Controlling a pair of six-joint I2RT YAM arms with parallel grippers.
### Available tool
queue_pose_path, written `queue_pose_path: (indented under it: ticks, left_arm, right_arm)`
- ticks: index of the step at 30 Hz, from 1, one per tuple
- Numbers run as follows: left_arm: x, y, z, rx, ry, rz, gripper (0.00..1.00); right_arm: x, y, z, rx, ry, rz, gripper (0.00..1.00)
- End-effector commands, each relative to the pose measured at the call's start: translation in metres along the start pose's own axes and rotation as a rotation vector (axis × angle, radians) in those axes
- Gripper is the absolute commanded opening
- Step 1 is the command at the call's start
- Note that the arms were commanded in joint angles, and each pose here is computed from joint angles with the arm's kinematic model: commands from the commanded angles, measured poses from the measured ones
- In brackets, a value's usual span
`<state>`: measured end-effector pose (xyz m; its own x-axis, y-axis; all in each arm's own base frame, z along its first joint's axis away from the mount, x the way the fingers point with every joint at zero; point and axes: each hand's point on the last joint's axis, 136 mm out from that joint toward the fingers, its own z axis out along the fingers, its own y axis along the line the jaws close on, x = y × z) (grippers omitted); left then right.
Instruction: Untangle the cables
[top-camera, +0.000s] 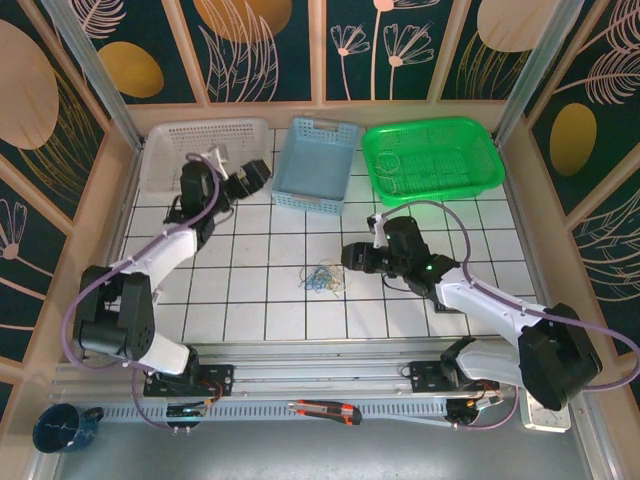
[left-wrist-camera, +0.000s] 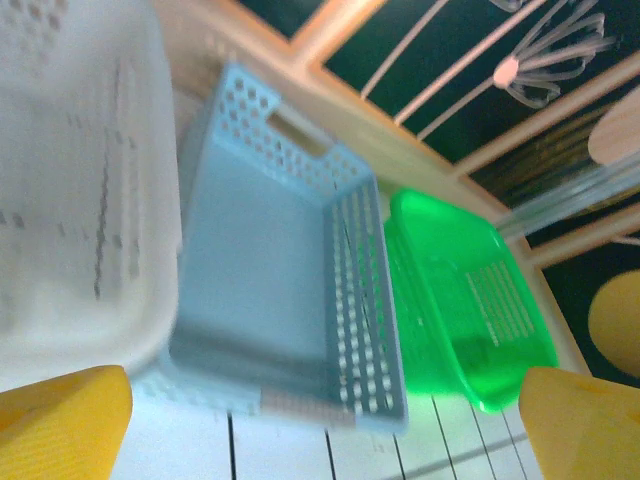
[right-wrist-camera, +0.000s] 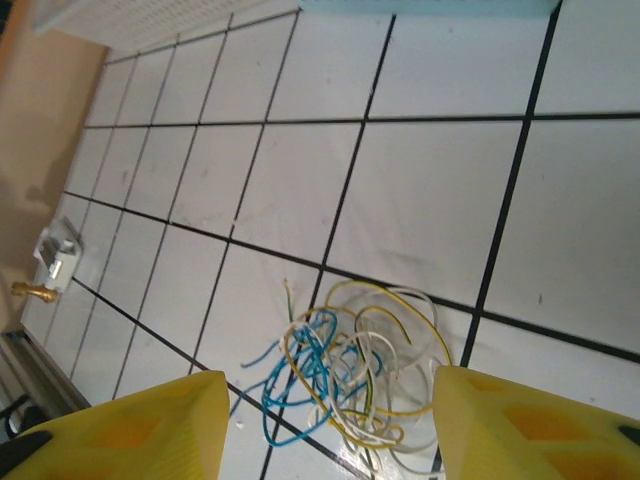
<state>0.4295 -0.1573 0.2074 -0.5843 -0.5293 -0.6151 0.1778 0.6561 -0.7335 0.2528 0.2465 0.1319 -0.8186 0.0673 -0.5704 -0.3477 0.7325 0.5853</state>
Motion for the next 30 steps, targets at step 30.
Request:
queue_pose_path:
  ticks: [30]
  left_arm:
    - [0.108, 0.014, -0.025, -0.012, 0.087, -0.156, 0.99]
  right_arm:
    - [0.018, 0.013, 0.052, 0.183, 0.128, -0.189, 0.36]
